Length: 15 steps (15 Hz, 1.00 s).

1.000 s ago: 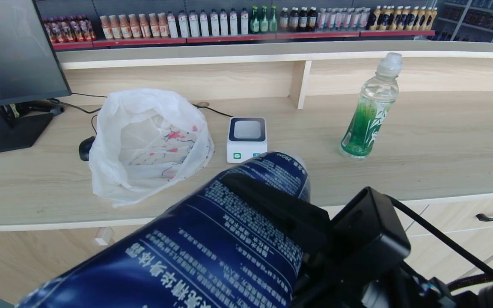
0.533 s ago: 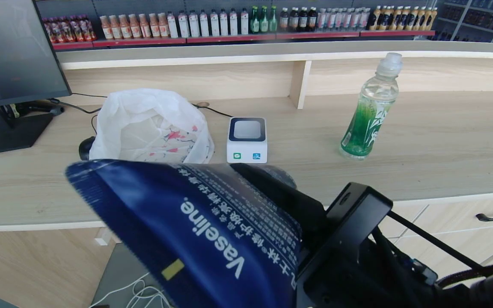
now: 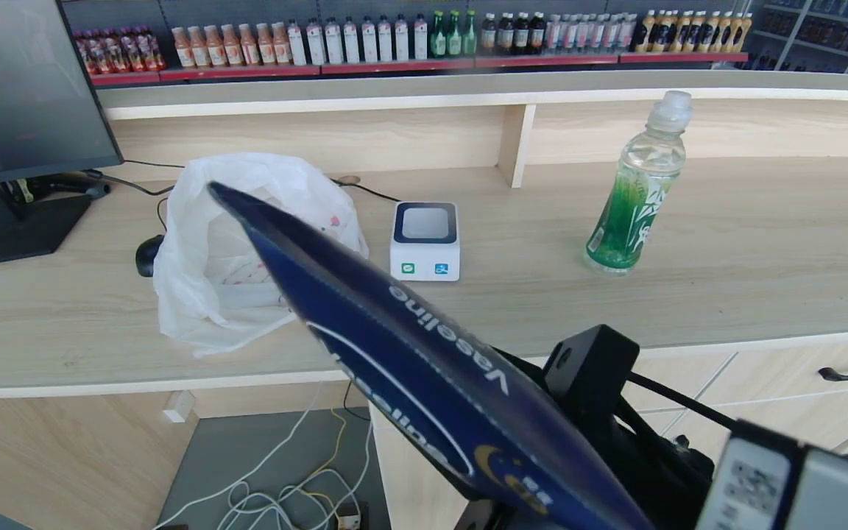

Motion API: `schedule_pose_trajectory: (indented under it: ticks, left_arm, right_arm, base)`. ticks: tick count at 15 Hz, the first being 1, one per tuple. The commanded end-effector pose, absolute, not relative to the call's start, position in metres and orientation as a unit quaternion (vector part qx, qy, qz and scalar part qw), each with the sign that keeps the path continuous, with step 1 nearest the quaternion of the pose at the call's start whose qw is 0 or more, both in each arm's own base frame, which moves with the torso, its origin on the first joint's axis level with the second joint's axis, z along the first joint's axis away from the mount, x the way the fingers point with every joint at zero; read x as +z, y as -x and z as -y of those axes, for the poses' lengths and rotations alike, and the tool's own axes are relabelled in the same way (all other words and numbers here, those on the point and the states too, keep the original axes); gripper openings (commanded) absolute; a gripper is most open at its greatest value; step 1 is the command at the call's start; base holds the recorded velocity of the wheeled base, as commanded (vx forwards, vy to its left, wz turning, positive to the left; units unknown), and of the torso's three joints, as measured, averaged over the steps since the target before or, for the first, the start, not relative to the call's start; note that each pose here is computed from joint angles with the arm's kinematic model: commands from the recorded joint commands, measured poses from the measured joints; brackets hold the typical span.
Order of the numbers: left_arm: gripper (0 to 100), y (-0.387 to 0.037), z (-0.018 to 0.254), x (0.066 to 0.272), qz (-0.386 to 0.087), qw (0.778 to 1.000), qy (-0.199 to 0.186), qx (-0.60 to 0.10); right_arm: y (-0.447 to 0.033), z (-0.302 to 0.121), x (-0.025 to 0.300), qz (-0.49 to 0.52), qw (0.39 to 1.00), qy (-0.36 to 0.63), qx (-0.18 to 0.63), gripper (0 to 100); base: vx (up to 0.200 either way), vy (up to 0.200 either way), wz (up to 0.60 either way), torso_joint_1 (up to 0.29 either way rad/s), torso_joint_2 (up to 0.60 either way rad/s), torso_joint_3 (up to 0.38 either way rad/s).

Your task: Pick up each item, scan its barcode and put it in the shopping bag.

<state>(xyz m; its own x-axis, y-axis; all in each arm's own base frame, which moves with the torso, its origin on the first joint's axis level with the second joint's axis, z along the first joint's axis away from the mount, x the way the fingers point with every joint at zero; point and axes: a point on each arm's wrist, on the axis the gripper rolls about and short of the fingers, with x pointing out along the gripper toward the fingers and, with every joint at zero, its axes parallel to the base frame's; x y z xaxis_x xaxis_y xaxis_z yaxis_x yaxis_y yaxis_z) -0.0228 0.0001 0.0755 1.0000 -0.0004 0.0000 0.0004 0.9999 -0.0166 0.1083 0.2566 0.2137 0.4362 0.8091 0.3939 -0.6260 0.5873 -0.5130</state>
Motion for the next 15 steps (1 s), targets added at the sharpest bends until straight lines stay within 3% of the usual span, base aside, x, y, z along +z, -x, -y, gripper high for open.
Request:
schedule_pose_trajectory:
  ticks: [1,7,15]
  left_arm:
    - [100,0.023,0.0,0.075,0.0,1.0,0.008,0.0]
    - [100,0.023,0.0,0.076,-0.001,1.0,0.008,-0.001]
    - [100,0.023,0.0,0.076,-0.001,1.0,0.008,0.0]
  right_arm:
    - [-0.127,-0.269,0.205,0.273,0.858,0.113,0.421,0]
    - [-0.213,-0.24,0.206,0.208,0.919,-0.026,0.333,0]
    - [-0.243,-0.211,0.198,0.186,0.936,-0.09,0.286,0]
  base:
    - [0.0,0.0,0.0,0.0,0.0,0.0]
    - [0.0,0.0,0.0,0.0,0.0,0.0]
    - [0.0,0.0,0.0,0.0,0.0,0.0]
